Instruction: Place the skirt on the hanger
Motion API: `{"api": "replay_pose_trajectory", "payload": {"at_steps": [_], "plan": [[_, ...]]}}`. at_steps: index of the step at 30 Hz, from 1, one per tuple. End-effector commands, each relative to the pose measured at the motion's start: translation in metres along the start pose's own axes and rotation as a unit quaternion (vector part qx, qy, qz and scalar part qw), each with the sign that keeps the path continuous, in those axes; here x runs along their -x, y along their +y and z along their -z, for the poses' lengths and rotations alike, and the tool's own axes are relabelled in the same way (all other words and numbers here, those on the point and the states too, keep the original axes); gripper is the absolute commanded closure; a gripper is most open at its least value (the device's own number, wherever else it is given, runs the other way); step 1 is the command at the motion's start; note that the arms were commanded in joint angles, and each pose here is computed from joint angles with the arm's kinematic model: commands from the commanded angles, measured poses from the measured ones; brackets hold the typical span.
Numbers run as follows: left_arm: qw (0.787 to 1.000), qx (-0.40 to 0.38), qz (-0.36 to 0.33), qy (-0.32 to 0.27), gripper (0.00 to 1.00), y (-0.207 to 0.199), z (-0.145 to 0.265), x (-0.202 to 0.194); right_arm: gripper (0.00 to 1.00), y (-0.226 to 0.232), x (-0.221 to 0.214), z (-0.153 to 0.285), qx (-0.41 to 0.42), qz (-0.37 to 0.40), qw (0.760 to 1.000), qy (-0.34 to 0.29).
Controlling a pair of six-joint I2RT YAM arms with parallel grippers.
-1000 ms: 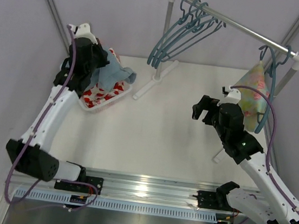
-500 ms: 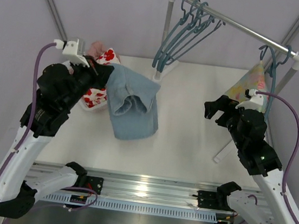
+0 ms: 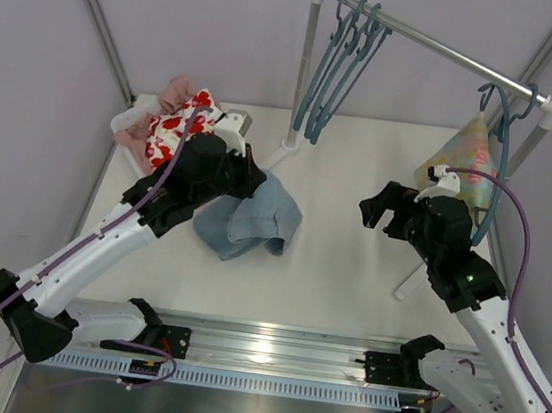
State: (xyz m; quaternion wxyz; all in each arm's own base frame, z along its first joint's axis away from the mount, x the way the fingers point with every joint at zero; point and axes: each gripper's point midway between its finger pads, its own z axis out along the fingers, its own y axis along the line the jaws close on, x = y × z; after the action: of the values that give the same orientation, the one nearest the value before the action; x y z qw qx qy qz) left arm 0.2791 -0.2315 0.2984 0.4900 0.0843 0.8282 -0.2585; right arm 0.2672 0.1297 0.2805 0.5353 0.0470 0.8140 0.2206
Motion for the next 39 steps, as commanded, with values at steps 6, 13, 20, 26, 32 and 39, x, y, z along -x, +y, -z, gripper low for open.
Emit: {"api": "replay_pose_trajectory", "payload": {"at_steps": [6, 13, 20, 26, 32, 39], "plan": [[0.985, -0.098, -0.02, -0.141, 1.0, -0.061, 0.013, 0.08, 0.01, 0.012, -0.009, 0.003, 0.047, 0.004, 0.999, 0.008], [0.993, -0.117, -0.015, 0.024, 1.0, -0.078, -0.021, -0.066, 0.01, 0.001, -0.028, -0.009, 0.029, 0.019, 0.999, 0.038], [0.986, -0.092, -0.04, 0.137, 0.01, -0.069, -0.005, -0.14, 0.01, -0.008, -0.046, -0.03, -0.002, 0.008, 0.996, 0.084], [0.983, 0.119, 0.038, 0.136, 0.0, 0.027, -0.022, -0.135, 0.01, 0.006, -0.075, -0.046, 0.046, 0.014, 0.99, 0.13], [0.969, 0.171, 0.164, 0.073, 0.01, 0.09, -0.051, -0.133, 0.01, 0.009, -0.123, -0.071, 0.047, 0.016, 0.984, 0.17], [0.965, 0.169, 0.186, 0.079, 0.11, 0.098, -0.085, -0.148, 0.01, -0.015, -0.162, -0.094, 0.0, -0.038, 0.983, 0.178]]}}
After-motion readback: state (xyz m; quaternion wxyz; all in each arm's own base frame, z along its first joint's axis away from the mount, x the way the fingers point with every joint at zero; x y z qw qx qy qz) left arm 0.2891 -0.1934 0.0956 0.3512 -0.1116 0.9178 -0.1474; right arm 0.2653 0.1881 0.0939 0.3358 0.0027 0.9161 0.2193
